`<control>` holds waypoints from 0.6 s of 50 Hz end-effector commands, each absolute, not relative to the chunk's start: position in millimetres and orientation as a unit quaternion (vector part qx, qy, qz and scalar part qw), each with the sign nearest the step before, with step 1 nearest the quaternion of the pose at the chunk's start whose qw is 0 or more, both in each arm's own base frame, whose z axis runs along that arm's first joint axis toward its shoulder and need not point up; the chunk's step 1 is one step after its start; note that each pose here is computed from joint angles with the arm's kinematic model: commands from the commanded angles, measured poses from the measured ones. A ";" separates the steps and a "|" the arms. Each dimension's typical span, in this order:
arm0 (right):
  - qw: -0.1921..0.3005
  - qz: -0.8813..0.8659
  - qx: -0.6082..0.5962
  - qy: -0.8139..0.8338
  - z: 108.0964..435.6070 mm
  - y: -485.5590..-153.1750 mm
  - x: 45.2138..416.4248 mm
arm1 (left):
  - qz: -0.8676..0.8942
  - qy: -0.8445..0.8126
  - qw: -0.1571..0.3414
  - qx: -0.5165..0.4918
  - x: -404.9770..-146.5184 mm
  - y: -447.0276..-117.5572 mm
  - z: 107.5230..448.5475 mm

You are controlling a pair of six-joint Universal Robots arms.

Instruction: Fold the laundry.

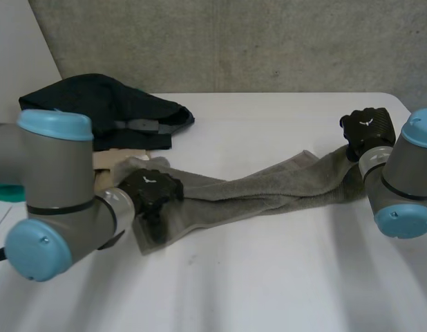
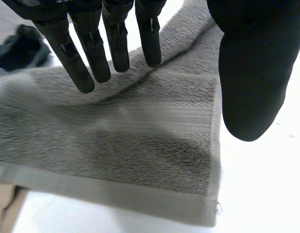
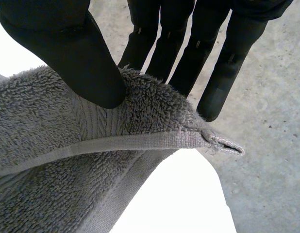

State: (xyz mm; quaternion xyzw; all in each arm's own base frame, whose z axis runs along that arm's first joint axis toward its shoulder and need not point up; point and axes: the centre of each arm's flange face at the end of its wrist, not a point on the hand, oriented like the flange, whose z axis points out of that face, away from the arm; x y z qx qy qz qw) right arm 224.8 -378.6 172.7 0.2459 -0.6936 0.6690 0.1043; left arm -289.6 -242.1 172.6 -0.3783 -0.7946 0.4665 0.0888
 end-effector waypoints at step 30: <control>0.097 0.663 0.272 -0.690 185.9 -363.0 223.6 | 0.521 -0.751 -0.006 -0.406 -339.9 -259.3 162.1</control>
